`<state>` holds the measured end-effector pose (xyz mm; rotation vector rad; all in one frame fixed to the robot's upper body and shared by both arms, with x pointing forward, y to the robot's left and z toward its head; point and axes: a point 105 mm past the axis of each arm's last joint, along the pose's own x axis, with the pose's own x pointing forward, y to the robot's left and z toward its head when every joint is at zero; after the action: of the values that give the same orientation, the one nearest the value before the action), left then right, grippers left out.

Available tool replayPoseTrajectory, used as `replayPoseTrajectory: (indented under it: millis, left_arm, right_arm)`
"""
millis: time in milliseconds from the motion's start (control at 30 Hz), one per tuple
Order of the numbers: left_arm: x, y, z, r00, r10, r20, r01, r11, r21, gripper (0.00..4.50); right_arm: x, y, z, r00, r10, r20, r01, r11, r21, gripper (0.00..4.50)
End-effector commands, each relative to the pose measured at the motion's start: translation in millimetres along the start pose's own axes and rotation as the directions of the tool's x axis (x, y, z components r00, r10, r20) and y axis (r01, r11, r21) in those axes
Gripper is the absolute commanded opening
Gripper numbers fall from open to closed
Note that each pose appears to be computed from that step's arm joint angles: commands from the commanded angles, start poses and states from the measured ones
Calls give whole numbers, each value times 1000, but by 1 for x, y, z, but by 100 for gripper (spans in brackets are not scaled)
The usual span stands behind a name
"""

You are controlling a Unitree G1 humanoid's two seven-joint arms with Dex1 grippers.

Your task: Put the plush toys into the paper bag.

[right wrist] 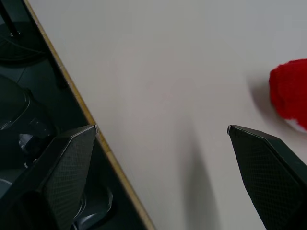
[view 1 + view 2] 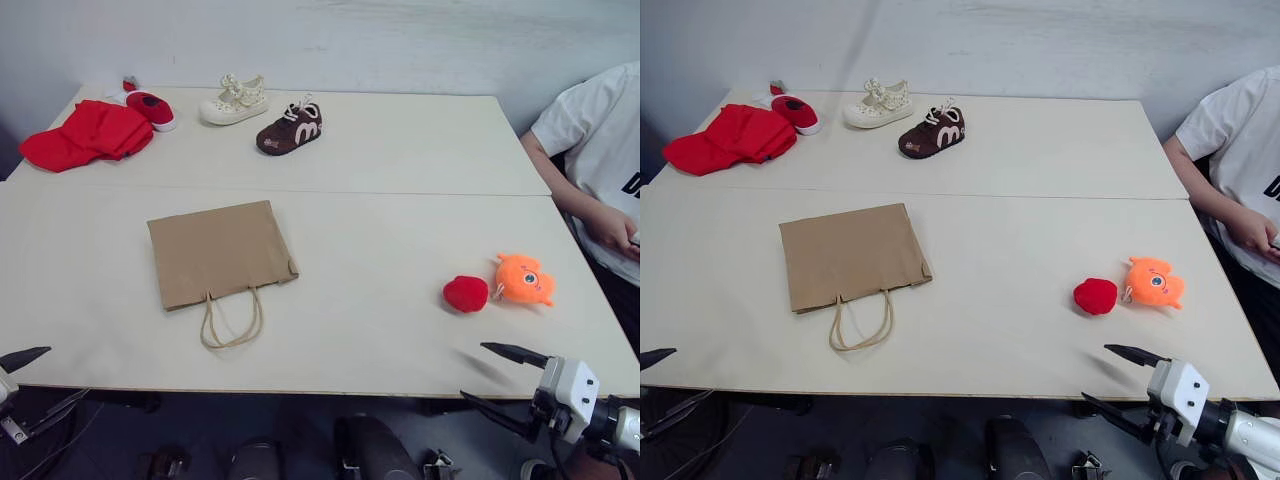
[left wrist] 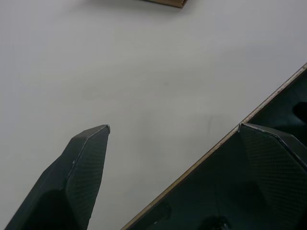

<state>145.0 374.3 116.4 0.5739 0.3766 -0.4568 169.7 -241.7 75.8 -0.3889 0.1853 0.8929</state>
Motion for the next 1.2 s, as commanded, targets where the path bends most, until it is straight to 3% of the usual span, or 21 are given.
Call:
replayPoseTrajectory:
  millis: [33,133,233,300,400,533,867,1000,1100,1200]
  left_arm:
    - [-1,-8,13,997,-66,30,68,997,-45,450]
    - [3,-30,44,958,-262,116,279,946,-165,450]
    - [20,-50,78,894,-420,157,442,884,-151,450]
    - [36,-56,96,875,-460,150,469,882,-30,450]
    - [60,-40,121,899,-402,174,379,913,153,450]
    - [90,-37,118,894,-446,55,380,815,438,450]
    - [133,-33,117,882,-470,23,374,729,573,450]
    - [154,-41,133,874,-464,145,316,770,555,450]
    - [158,-48,134,856,-490,162,334,765,551,390]
    - [161,-49,138,849,-493,191,328,775,540,291]
  right_arm:
    - [2,4,10,999,13,38,-12,999,-34,446]
    - [29,10,47,983,57,172,-47,997,-61,446]
    - [49,15,81,952,86,292,-65,995,-80,446]
    - [59,21,98,928,120,352,-101,992,-73,446]
    - [72,23,120,898,140,416,-112,989,-92,446]
    - [85,23,133,881,152,448,-113,987,-112,446]
    - [86,21,131,896,88,435,-50,994,-98,446]
    - [87,22,128,899,72,431,-36,995,-91,446]
    - [86,21,126,904,64,423,-28,996,-90,450]
    - [86,20,122,911,62,409,-27,995,-92,450]
